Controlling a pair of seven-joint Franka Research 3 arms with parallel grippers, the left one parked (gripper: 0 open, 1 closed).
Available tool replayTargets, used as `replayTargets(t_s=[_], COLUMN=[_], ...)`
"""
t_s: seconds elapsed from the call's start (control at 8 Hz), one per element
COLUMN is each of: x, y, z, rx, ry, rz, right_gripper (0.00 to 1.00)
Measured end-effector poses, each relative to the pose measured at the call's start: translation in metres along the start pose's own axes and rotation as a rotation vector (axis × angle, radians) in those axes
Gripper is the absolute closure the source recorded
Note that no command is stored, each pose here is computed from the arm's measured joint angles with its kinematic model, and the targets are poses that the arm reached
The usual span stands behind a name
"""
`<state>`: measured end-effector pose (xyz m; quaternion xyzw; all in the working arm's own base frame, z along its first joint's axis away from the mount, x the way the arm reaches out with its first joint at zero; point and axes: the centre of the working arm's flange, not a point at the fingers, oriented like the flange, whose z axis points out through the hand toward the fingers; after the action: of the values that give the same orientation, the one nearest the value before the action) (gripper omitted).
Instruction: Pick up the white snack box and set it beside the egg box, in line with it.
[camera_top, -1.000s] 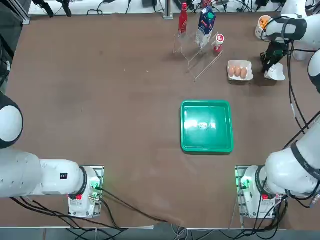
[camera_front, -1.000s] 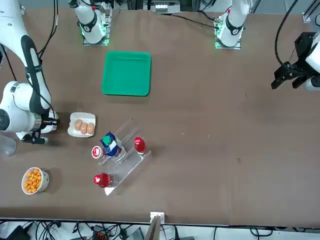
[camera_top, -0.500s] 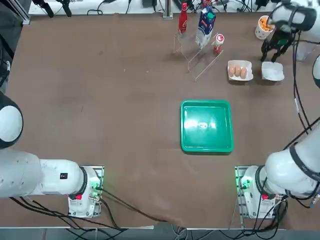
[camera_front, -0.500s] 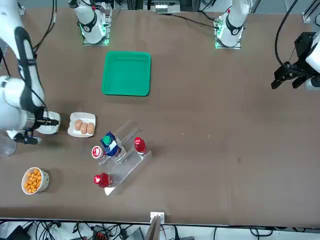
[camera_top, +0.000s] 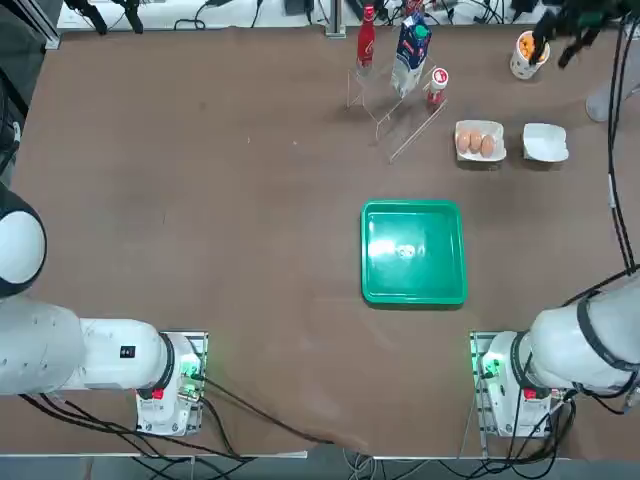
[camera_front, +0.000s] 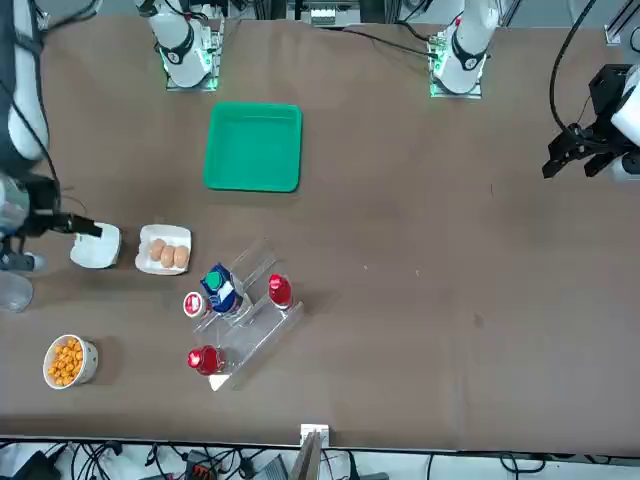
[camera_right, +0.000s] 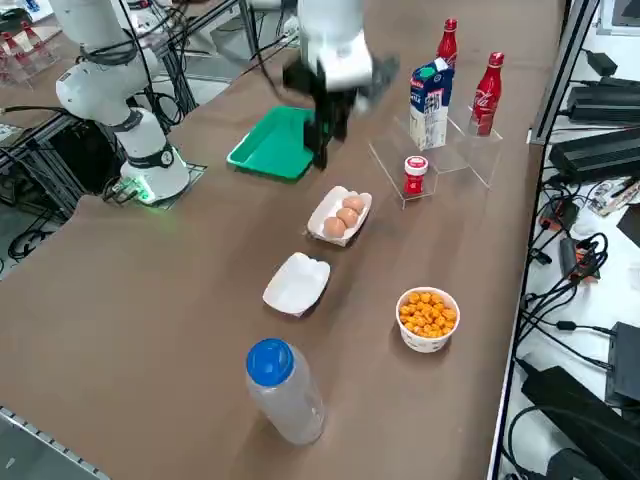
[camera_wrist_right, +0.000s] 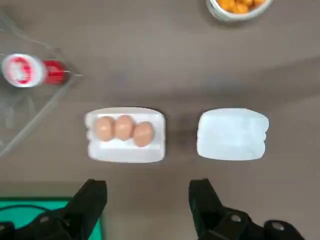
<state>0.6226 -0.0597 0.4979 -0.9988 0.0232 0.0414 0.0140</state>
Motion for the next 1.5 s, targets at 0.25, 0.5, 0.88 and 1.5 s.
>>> replayTargets(t_s=[0.25, 0.5, 0.88, 1.5], x=[-0.025, -0.040, -0.053, -0.103], y=[-0.042, -0.047, -0.052, -0.034], z=[-0.077, -0.109, -0.097, -0.088], rx=[-0.005, -0.009, -0.028, -0.033], ry=[0.033, 0.022, 0.036, 0.073], rz=[-0.067, -0.077, -0.097, -0.105], right_gripper=[0.00, 0.00, 0.00, 0.00])
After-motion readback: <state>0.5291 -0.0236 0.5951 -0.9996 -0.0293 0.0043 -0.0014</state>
